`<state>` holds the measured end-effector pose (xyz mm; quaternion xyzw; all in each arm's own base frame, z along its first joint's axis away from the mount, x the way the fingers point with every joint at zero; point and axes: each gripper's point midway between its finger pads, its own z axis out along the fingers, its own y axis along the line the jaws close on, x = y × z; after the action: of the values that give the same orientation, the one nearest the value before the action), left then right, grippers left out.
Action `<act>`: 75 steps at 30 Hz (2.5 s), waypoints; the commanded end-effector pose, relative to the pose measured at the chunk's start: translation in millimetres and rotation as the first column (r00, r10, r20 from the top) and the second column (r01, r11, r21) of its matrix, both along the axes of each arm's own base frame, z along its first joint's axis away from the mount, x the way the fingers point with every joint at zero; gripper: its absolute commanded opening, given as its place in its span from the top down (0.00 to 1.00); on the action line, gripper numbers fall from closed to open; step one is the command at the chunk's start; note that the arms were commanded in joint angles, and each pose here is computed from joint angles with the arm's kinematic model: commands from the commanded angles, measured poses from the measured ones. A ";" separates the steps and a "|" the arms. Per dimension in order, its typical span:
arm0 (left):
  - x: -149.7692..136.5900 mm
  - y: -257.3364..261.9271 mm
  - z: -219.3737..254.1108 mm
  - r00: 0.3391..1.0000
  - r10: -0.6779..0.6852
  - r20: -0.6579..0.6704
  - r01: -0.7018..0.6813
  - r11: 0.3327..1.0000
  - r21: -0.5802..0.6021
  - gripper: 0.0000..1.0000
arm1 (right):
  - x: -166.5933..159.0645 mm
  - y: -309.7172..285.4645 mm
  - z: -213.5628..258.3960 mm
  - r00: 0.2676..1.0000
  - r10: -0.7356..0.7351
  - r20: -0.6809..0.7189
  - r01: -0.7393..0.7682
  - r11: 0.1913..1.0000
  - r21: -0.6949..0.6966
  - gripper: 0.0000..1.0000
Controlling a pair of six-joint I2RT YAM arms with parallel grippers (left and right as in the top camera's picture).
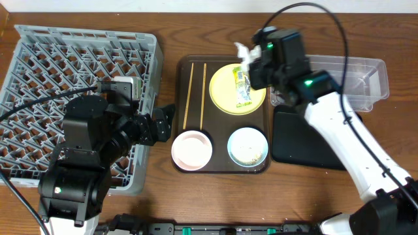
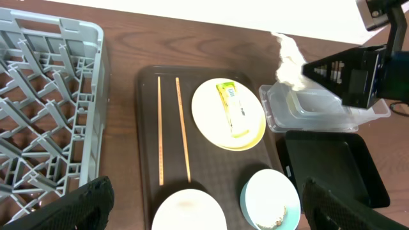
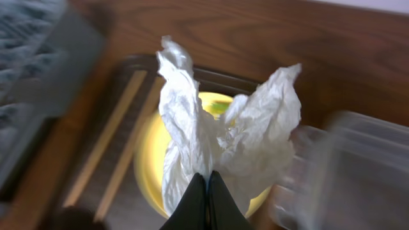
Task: Sort waste into correct bins and load items into the dishwasher
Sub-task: 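Carry the foil with the right gripper into the clear bin and release, then grasp the green snack wrapper on the yellow plate with the right gripper, then carry the wrapper with the right gripper into the clear bin and release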
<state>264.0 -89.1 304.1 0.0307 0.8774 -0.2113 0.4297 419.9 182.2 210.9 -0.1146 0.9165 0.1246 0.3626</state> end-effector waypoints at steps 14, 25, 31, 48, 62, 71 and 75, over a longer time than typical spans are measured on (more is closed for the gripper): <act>-0.8 -0.7 6.9 1.000 0.001 0.008 -0.001 1.000 -0.018 0.06 | 16.4 -100.2 -29.8 0.974 -0.179 -0.141 0.183 0.983 0.014 0.06; -0.7 -0.6 6.8 1.000 0.002 0.008 -0.001 1.000 -0.018 0.06 | 14.8 6.7 -87.4 0.990 -0.041 -0.133 0.022 0.990 -0.137 0.19; -0.8 -0.6 6.9 1.000 0.001 0.008 -0.001 1.000 -0.018 0.06 | 28.3 14.5 -152.1 0.980 -0.117 -0.158 0.079 0.970 -0.229 0.31; -0.7 -0.6 6.8 1.000 0.002 0.008 -0.001 1.000 -0.018 0.06 | 25.6 11.2 -94.1 0.984 -0.086 -0.155 0.080 0.996 -0.040 0.99; -0.7 -0.7 6.8 1.000 0.001 0.008 -0.001 1.000 -0.018 0.06 | 7.8 -156.8 -77.6 0.832 -0.463 -0.306 0.467 0.882 -0.067 0.99; -0.8 -0.6 6.9 1.000 0.002 0.008 -0.001 1.000 -0.018 0.06 | 17.5 -153.6 -78.1 0.797 -0.490 -0.353 0.539 0.841 0.052 0.46; -0.7 -0.7 6.8 1.000 0.001 0.008 -0.001 1.000 -0.018 0.06 | 20.3 -132.4 -62.5 0.841 -0.402 -0.364 0.483 0.860 0.166 0.42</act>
<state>263.8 -89.4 304.1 0.0311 0.8774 -0.2120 0.4293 441.7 31.1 134.3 0.1746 0.9484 0.1083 0.2414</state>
